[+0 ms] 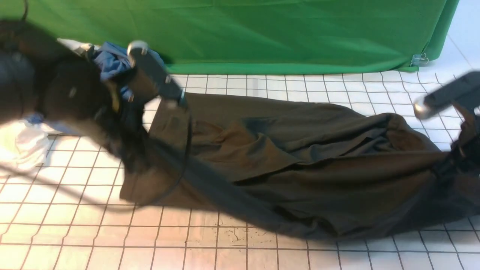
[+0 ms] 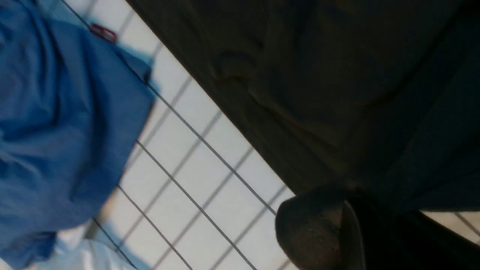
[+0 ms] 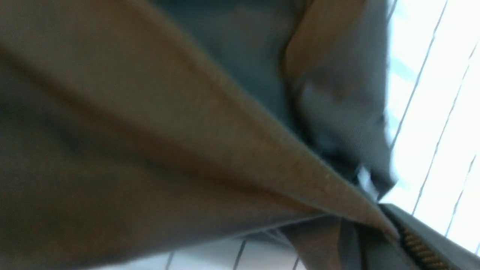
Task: Fold a long-sleeved shirt over a white checkered tablecloth.
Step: 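Fold the black garment in half by bringing its near edge over to the far edge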
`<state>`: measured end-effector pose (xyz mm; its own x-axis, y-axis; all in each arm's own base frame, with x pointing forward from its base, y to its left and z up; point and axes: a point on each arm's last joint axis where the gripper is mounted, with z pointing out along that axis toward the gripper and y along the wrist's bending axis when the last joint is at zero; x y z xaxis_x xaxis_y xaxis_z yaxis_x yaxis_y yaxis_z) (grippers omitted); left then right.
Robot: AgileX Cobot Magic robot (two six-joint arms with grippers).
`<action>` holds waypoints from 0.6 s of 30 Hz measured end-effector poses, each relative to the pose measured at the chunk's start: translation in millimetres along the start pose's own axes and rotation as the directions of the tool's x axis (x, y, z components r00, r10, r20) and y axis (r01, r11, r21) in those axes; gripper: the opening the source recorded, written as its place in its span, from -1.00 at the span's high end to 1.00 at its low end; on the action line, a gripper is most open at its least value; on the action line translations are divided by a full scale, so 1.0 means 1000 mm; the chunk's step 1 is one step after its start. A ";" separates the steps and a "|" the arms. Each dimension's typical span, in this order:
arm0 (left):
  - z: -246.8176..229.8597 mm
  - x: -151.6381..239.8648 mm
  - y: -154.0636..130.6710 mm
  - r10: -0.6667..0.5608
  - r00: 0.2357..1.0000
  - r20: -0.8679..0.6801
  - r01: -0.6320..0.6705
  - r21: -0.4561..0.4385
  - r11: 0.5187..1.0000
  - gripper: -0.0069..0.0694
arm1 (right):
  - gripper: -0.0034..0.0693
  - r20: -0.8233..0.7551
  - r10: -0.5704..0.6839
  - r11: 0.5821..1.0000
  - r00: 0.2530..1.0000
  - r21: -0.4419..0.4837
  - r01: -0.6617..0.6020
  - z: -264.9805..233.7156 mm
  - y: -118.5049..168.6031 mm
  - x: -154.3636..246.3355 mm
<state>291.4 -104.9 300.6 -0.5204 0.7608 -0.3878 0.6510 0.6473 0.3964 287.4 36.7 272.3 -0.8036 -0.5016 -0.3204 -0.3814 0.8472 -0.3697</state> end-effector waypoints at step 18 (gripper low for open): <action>0.053 -0.031 0.116 -0.139 0.990 0.021 0.140 -0.088 0.986 0.90 | 0.79 -0.020 0.041 0.997 0.999 0.059 -0.040 0.071 -0.066 -0.092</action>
<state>412.2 -55.3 314.7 -0.5938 0.6626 -0.4565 0.5209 0.7489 0.4096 419.0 14.2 264.0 -0.8277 -0.4628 -0.3174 -0.3218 0.8548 -0.4071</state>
